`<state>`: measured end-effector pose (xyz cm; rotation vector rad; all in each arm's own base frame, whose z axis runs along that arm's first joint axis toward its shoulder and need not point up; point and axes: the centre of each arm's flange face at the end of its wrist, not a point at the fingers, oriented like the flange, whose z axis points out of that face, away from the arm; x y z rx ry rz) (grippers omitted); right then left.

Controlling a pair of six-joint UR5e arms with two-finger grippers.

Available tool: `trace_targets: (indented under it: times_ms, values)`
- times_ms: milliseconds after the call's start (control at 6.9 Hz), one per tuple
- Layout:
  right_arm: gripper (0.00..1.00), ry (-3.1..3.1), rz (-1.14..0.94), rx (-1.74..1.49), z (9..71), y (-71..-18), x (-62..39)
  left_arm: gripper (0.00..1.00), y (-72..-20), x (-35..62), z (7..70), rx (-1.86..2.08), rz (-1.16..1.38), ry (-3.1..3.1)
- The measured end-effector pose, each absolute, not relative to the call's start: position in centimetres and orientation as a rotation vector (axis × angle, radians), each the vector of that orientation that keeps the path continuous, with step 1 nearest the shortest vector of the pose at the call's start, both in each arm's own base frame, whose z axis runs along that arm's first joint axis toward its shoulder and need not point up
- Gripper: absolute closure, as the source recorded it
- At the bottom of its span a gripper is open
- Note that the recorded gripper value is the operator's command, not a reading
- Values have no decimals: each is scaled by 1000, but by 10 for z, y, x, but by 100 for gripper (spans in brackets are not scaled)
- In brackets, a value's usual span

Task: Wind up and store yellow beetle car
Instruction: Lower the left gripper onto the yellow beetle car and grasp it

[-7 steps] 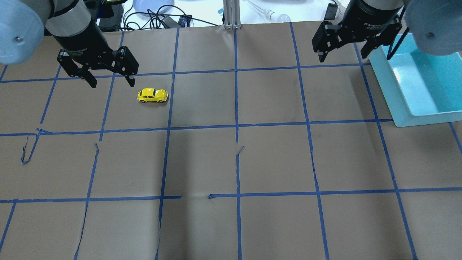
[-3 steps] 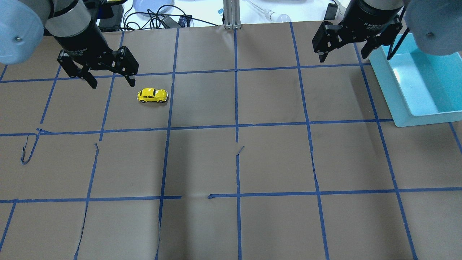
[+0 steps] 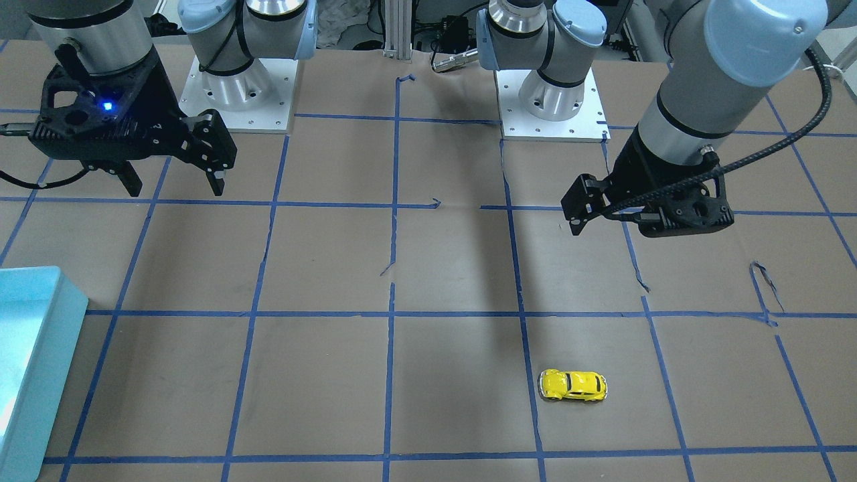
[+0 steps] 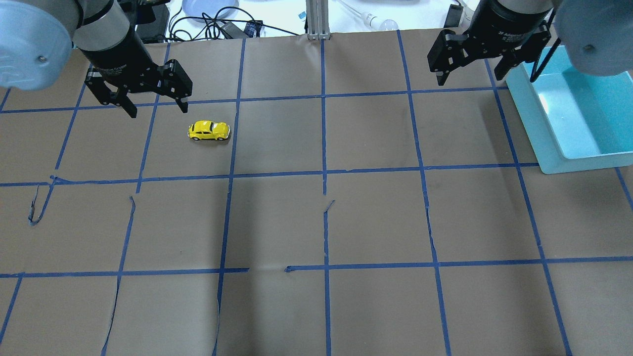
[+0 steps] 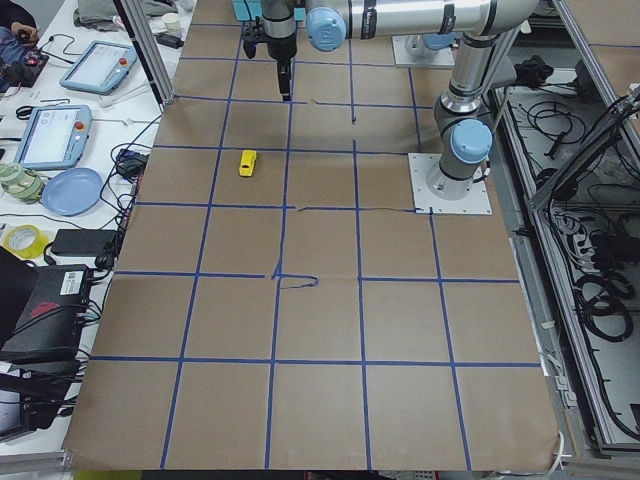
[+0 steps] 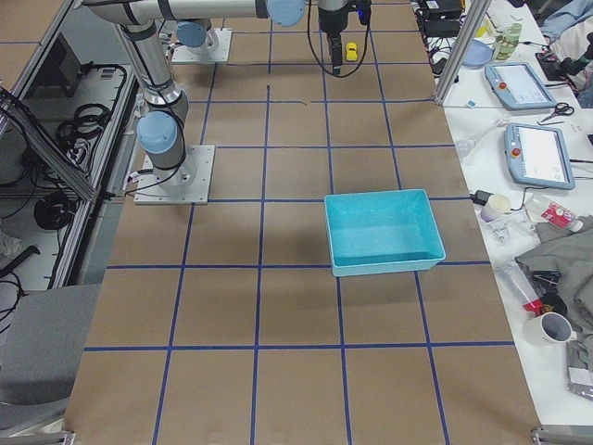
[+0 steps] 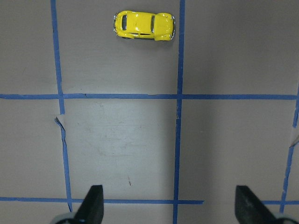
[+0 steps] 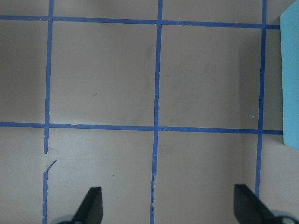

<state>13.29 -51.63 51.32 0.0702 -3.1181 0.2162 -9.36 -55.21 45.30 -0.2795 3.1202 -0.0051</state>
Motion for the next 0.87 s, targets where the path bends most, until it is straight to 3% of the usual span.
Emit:
trace_targets:
  times_ms: [435,870]
  values:
    - [0,-3118,216,69,513,-516,133,0,-574,-86,418,-967,-251,3003]
    - [0,-3117,216,70,513,-516,133,0,-587,-63,342,-1518,-205,2780]
